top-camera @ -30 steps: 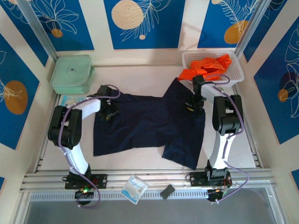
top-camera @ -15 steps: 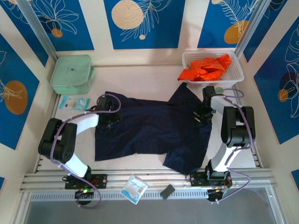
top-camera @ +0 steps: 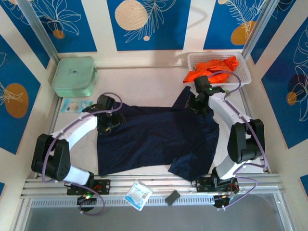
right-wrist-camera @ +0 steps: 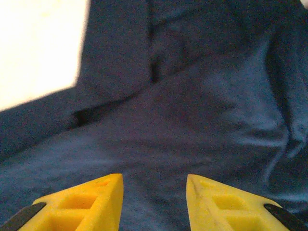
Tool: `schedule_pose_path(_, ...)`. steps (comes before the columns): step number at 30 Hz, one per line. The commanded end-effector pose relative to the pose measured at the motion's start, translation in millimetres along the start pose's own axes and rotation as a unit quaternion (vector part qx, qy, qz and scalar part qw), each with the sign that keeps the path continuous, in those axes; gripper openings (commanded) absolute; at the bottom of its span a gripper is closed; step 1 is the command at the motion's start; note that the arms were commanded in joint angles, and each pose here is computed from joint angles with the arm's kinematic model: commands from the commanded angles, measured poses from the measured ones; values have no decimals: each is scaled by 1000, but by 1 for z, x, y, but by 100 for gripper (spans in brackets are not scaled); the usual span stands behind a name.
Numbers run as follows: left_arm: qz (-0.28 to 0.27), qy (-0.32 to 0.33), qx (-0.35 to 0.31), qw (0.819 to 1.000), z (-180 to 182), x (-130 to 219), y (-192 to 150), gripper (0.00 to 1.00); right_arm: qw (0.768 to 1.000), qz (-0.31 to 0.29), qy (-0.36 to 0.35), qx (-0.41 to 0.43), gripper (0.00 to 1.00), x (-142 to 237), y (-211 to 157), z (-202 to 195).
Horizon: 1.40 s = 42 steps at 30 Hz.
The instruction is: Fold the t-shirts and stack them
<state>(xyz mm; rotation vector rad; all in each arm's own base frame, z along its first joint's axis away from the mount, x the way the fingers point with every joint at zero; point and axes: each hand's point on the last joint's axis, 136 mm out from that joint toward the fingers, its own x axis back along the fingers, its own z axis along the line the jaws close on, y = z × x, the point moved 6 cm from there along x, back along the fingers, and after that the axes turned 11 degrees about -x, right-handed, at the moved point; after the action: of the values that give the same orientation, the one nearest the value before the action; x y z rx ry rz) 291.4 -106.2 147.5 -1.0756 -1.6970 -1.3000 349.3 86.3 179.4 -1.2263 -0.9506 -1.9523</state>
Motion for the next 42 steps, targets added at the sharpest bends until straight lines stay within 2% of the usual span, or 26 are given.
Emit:
schedule_pose_path(1, 0, 11, -21, 1000, -4, 16, 6, 82, 999, 19, -27, -2, 38, -25, 10, 2)
schedule_pose_path(10, 14, 15, -18, 1000, 1, 6, -4, 82, 998, 35, -49, 5, 38, -81, 36, 24)
schedule_pose_path(24, 33, 28, -19, 999, 7, -9, -11, 83, 996, 62, -61, -5, 33, -119, 25, 19)
schedule_pose_path(28, 33, 36, -22, 999, 9, -8, -12, 83, 997, 60, -54, -3, 24, -120, 27, 23)
schedule_pose_path(35, 35, 38, -20, 998, 10, -9, -15, 83, 998, 49, -37, 9, 0, -108, 32, 39)
schedule_pose_path(42, 38, 34, -17, 999, 11, -11, -18, 83, 999, 24, -3, 31, 0, -76, 42, 65)
